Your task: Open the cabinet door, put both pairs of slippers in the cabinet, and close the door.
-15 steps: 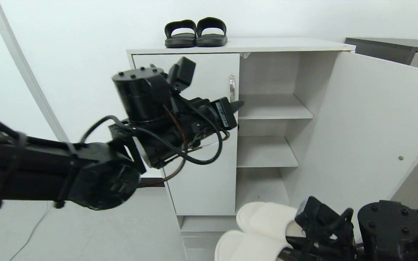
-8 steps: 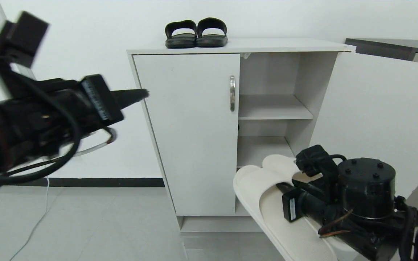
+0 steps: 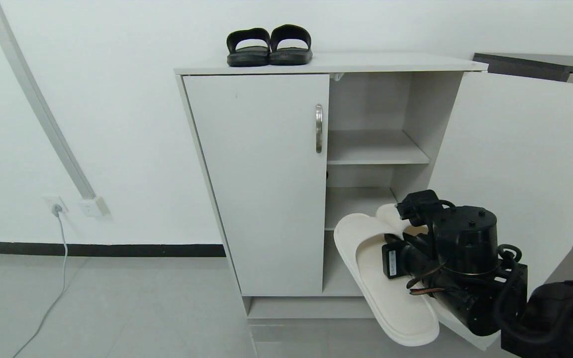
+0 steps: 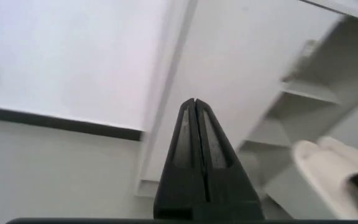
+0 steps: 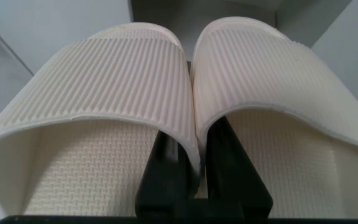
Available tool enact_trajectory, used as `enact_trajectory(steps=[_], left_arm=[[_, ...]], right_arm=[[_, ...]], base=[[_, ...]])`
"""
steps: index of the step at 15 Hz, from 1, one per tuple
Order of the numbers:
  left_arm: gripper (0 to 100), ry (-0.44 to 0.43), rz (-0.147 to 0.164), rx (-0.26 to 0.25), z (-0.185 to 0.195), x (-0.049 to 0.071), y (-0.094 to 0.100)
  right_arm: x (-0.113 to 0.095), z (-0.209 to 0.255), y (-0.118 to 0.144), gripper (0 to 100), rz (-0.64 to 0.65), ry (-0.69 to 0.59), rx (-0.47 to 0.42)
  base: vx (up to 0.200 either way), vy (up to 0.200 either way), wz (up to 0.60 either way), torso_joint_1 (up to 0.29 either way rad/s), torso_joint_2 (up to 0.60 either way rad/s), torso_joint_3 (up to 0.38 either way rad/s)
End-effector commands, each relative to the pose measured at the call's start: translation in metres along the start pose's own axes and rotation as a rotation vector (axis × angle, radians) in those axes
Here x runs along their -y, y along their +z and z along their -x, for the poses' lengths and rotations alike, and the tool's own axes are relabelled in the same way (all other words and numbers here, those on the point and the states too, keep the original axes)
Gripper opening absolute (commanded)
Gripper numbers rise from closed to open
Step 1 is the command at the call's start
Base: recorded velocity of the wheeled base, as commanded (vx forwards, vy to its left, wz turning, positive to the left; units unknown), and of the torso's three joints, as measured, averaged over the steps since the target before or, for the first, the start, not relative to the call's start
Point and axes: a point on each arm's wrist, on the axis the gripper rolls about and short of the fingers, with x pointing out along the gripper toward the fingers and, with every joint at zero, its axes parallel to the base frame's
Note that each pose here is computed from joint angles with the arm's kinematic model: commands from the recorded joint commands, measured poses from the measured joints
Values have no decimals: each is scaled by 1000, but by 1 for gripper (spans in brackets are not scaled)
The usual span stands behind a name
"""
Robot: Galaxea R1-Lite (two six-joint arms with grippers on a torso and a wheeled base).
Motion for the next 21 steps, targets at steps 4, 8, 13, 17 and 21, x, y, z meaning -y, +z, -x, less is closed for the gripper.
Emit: enact_trajectory(steps=[4,8,13,17,21], left_arm=[[0,107,-18,3,46,-33,-98],[0,128,-16,13,57,-41,-129],[0,48,-89,29,65,-42,-138],[0,-94,-108,-9,65,-39,-140],[0,-180,-147,-35,66,-37,-142]], right_arm=[[-6,-2,-9,0,19,13,-24],[-9,-1,-12,0,27,21,-33],[-12,-1,-16,0,37,27,-45],[-12,-1,-19,0,42,31,-53],[-16,0,-21,0,48,40,-56]], base=[[0,0,0,0,0,0],[0,0,0,0,0,0],[0,0,0,0,0,0],[0,0,0,0,0,0],[0,0,0,0,0,0]])
